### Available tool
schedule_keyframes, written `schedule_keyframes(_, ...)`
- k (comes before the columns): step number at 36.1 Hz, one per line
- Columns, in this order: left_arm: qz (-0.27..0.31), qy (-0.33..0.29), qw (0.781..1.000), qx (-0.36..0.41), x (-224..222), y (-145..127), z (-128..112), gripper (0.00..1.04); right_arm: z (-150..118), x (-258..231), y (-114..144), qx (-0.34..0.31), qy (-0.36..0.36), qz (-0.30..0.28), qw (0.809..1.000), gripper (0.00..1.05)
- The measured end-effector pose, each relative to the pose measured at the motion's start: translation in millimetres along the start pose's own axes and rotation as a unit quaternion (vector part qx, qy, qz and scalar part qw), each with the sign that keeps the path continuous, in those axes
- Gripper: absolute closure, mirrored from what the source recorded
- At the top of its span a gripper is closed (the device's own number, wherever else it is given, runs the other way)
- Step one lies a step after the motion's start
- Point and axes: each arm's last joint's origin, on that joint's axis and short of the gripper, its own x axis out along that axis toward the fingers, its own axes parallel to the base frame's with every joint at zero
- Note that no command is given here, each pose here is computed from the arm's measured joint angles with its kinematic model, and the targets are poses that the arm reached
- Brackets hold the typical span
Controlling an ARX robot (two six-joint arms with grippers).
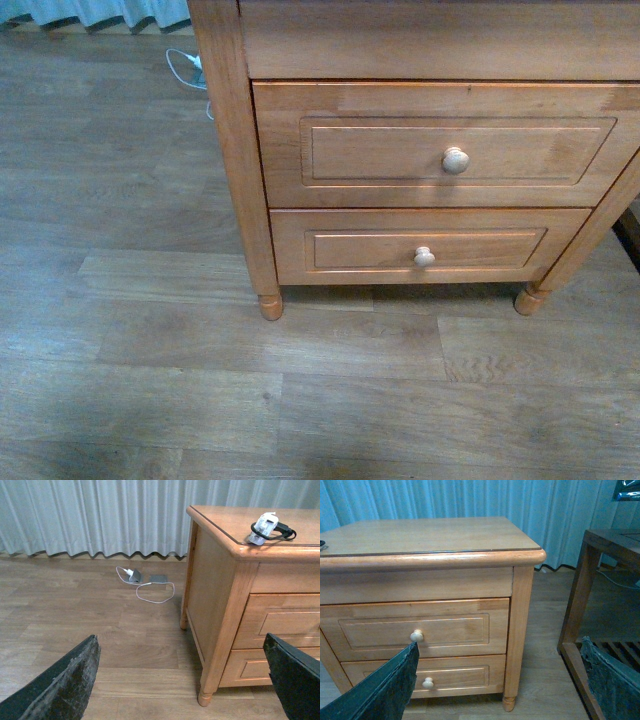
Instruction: Put charger into drawer
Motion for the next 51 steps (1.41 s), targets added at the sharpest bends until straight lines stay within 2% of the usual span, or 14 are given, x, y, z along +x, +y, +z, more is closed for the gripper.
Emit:
schedule_keyframes(36,0.0,0.0,1.0,0.0,0,0,0,0.06,0,0,0,0.0,0.0,0.0,1.0,0.09)
schedule_keyframes(40,0.0,0.0,1.0,0.0,0,0,0,0.06,-6,1,0,-0.055,0.058,0.041,0.996,0.09)
schedule_keyframes(43,0.0,0.0,1.0,0.0,0,0,0,0.06,-11,3,1,-0.083,0.088,0.043,0.992,0.09)
schedule_keyframes(51,0.0,0.0,1.0,0.0,0,0,0,0.06,-6,18,13,-0.131,0.112,0.055,0.984,0.09)
